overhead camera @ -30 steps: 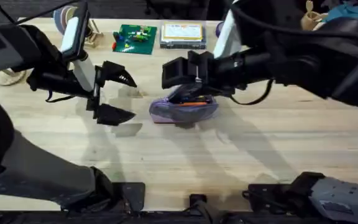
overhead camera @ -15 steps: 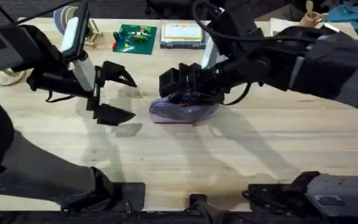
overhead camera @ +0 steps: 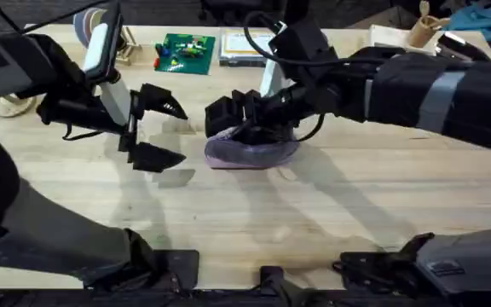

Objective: Unzip the bag, pick up the pens from the table one at a time and place them inside, then zip the bag closed.

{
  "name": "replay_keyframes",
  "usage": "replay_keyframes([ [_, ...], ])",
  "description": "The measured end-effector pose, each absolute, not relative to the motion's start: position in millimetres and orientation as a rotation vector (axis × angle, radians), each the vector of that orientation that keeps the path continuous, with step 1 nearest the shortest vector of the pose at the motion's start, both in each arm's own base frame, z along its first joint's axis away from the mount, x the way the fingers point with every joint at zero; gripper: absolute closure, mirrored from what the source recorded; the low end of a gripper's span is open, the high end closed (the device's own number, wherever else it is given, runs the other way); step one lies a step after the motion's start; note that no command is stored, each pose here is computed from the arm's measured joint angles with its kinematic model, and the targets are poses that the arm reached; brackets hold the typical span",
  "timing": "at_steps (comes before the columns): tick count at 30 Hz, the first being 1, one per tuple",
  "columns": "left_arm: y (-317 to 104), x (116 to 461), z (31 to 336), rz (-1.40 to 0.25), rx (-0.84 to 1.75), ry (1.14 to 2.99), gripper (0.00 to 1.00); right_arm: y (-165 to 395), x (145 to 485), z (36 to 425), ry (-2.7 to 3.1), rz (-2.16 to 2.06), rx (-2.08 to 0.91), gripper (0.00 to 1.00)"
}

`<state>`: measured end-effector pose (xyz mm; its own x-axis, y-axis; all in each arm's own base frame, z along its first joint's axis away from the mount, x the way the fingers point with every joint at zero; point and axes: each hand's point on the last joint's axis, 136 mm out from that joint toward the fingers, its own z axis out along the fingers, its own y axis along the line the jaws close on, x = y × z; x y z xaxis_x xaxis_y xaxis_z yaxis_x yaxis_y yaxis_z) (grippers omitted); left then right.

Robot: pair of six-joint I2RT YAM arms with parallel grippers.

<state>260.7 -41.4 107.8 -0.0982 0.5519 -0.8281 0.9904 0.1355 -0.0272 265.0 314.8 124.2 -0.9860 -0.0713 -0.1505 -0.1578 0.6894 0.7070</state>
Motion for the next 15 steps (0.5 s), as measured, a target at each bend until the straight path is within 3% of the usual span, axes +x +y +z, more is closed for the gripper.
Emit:
replay_keyframes([
  [7,-41,261,108,-0.824,1.495,1.738,0.007,324,267,130,2.733,1.253,-0.259,0.005],
  [15,-41,261,108,-0.824,1.495,1.738,0.007,332,264,112,2.78,1.324,-0.271,0.006],
])
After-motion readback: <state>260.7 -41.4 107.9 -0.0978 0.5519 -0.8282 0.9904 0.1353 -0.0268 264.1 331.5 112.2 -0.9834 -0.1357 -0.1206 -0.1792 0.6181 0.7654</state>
